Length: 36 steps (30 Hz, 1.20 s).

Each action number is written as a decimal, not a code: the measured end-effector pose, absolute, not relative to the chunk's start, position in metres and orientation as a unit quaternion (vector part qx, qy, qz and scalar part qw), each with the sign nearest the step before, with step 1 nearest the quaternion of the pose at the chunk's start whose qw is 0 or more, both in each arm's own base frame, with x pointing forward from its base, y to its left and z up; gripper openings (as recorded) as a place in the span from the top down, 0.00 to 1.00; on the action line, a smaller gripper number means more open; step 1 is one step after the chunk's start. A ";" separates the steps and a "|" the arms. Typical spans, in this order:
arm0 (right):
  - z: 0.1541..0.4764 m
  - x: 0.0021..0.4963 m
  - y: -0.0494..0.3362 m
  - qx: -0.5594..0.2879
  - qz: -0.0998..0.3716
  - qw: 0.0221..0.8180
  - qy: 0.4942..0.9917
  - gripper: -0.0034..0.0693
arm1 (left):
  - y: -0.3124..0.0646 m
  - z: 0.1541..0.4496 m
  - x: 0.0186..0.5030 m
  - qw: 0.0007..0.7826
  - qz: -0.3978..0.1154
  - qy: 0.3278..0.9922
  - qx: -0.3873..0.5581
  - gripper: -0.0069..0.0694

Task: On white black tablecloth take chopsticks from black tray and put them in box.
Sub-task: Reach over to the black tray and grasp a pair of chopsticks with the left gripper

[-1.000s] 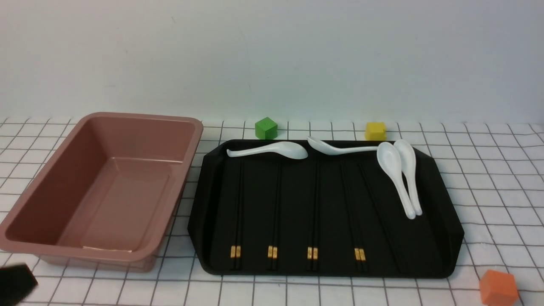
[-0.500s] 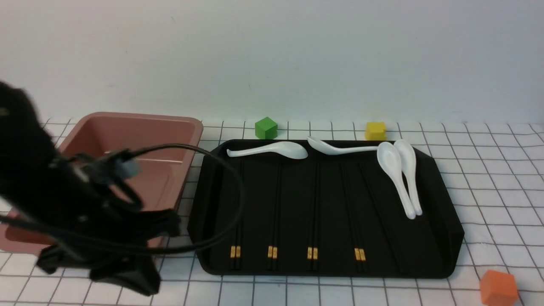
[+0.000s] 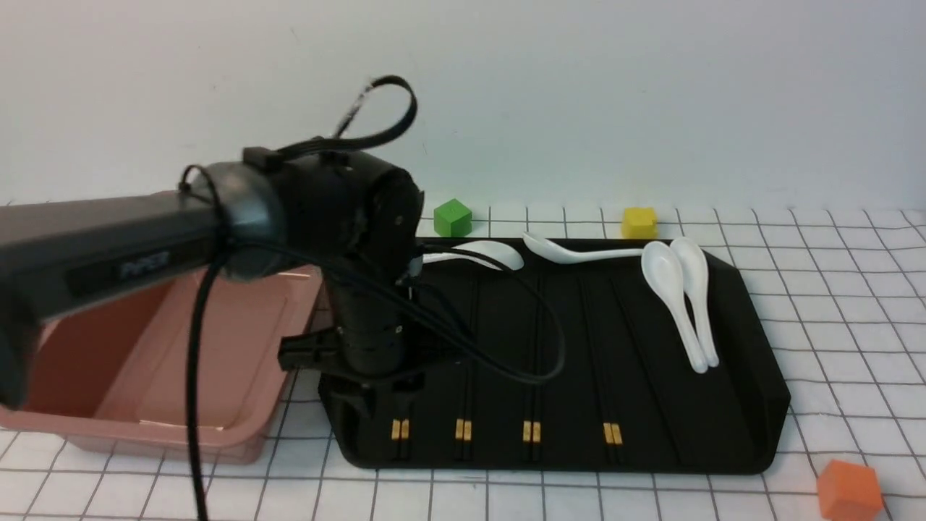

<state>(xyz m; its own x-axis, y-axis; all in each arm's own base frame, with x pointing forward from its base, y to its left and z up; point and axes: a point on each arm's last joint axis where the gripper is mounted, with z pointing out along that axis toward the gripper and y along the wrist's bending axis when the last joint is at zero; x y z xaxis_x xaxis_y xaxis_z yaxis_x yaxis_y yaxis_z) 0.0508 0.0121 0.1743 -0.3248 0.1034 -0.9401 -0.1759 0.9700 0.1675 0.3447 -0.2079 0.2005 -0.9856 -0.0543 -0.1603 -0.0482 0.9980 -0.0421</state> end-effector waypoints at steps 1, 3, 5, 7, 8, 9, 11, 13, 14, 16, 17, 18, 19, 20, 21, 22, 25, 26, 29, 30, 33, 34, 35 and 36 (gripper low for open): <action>0.174 0.051 0.012 -0.023 0.120 0.581 0.805 0.62 | -0.211 0.197 0.350 0.085 -0.016 0.996 -0.024 0.57; 0.174 0.051 0.012 -0.023 0.120 0.581 0.805 0.62 | -0.214 0.191 0.358 0.089 -0.013 0.996 -0.021 0.56; 0.174 0.051 0.012 -0.023 0.120 0.581 0.805 0.62 | -0.218 0.186 0.364 0.090 -0.012 0.996 -0.019 0.55; 0.174 0.051 0.012 -0.023 0.120 0.581 0.805 0.62 | -0.222 0.179 0.371 0.090 -0.011 0.996 -0.015 0.54; 0.174 0.051 0.012 -0.023 0.120 0.581 0.805 0.62 | -0.222 0.179 0.371 0.090 -0.012 0.996 -0.015 0.54; 0.174 0.051 0.012 -0.023 0.120 0.581 0.805 0.62 | -0.223 0.174 0.372 0.087 -0.010 0.996 -0.015 0.54; 0.174 0.051 0.012 -0.023 0.120 0.581 0.805 0.62 | -0.223 0.166 0.373 0.080 -0.004 0.997 -0.014 0.54; 0.174 0.051 0.012 -0.023 0.120 0.581 0.805 0.62 | -0.223 0.158 0.374 0.076 0.004 0.997 -0.011 0.54; 0.174 0.051 0.012 -0.023 0.120 0.581 0.805 0.62 | -0.223 0.156 0.375 0.074 0.007 0.997 -0.012 0.54; 0.174 0.051 0.012 -0.023 0.120 0.581 0.805 0.62 | -0.222 0.156 0.376 0.078 0.012 0.997 -0.013 0.54; 0.174 0.051 0.012 -0.023 0.120 0.581 0.805 0.62 | -0.222 0.156 0.376 0.079 0.013 0.997 -0.016 0.55; 0.174 0.051 0.012 -0.023 0.120 0.581 0.805 0.62 | -0.222 0.155 0.377 0.080 0.014 0.997 -0.018 0.55; 0.174 0.051 0.012 -0.023 0.120 0.581 0.805 0.62 | -0.222 0.155 0.377 0.081 0.015 0.996 -0.020 0.56; 0.174 0.051 0.012 -0.023 0.120 0.581 0.805 0.62 | -0.222 0.155 0.377 0.081 0.015 0.996 -0.022 0.56; 0.174 0.051 0.012 -0.023 0.120 0.581 0.805 0.62 | -0.222 0.154 0.377 0.081 0.016 0.996 -0.023 0.57; 0.174 0.051 0.012 -0.023 0.120 0.581 0.805 0.62 | -0.222 0.153 0.377 0.080 0.016 0.996 -0.023 0.58; 0.174 0.051 0.012 -0.023 0.120 0.581 0.805 0.62 | -0.223 0.154 0.377 0.078 0.011 0.996 -0.028 0.65; 0.174 0.051 0.012 -0.023 0.120 0.581 0.805 0.62 | -0.223 0.154 0.377 0.077 0.009 0.997 -0.029 0.67; 0.174 0.051 0.012 -0.023 0.120 0.581 0.805 0.62 | -0.224 0.154 0.377 0.076 0.006 0.997 -0.031 0.76; 0.174 0.051 0.012 -0.023 0.120 0.581 0.805 0.62 | -0.224 0.155 0.377 0.076 0.005 0.997 -0.032 0.76; 0.174 0.051 0.012 -0.023 0.120 0.581 0.805 0.62 | -0.223 0.164 0.375 0.080 -0.001 0.996 -0.034 0.76; 0.174 0.051 0.012 -0.023 0.120 0.581 0.805 0.62 | -0.223 0.168 0.373 0.081 -0.003 0.996 -0.035 0.76; 0.174 0.051 0.012 -0.023 0.120 0.581 0.805 0.62 | -0.221 0.180 0.371 0.087 -0.008 0.996 -0.033 0.76; 0.174 0.051 0.012 -0.023 0.120 0.581 0.805 0.62 | -0.220 0.188 0.369 0.090 -0.010 0.995 -0.031 0.76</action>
